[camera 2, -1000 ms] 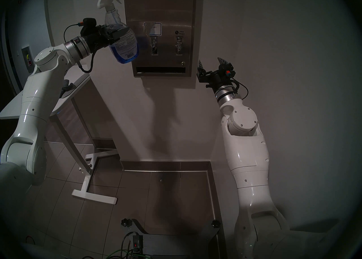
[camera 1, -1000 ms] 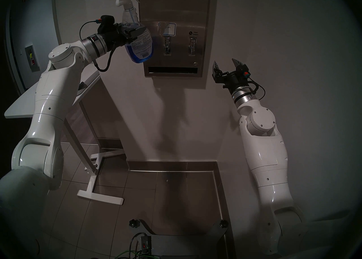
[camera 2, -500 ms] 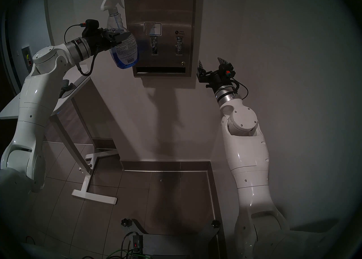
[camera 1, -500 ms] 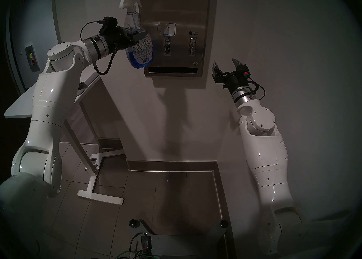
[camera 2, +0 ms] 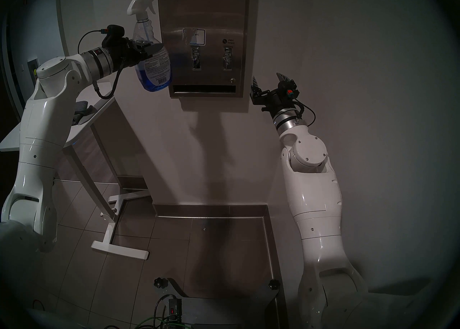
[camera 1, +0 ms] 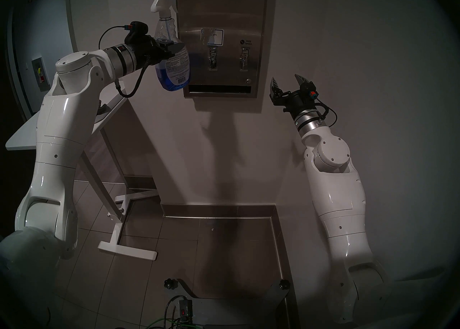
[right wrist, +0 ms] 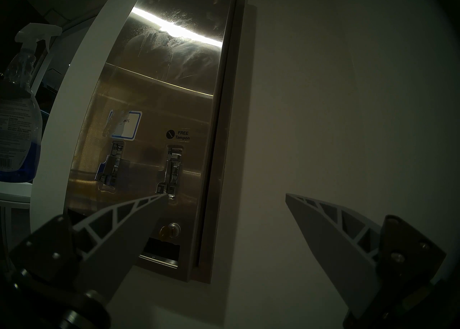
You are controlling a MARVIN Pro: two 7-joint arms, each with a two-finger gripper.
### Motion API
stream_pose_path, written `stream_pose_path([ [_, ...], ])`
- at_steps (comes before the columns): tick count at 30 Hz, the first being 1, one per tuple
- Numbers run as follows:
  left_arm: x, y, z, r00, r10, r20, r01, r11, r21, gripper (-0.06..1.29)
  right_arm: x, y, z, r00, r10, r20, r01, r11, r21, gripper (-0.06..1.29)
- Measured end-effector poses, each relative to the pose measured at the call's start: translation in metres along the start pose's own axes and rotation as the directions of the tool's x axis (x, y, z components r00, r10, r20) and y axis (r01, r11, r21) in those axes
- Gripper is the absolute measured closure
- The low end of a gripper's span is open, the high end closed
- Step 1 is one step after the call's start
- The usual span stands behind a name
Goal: Pick up the cleaner bottle and spray the cleaner onto the surface
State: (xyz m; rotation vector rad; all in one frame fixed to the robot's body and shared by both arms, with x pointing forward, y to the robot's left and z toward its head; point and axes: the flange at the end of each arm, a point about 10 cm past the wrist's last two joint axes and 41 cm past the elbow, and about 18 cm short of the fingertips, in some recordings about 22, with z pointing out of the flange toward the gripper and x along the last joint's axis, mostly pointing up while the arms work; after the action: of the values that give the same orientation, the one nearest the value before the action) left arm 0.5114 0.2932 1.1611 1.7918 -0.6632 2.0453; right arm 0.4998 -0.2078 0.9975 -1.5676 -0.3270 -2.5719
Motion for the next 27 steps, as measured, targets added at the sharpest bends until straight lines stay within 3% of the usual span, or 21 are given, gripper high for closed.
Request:
stream_pose_path([
  [14,-0.013,0.053,0.015,0.995,-0.028,0.094,0.026,0.999,0.019,0.56,0.0,0.0,0.0,1.0,0.0,0.0,0.0,1.0,0.0,0.0],
  [27,0.002,0.08,0.017,0.995,0.047,0.092,-0.064,0.979,0.196,0.57,0.0,0.0,0.0,1.0,0.0,0.0,0.0,1.0,0.0,0.0],
])
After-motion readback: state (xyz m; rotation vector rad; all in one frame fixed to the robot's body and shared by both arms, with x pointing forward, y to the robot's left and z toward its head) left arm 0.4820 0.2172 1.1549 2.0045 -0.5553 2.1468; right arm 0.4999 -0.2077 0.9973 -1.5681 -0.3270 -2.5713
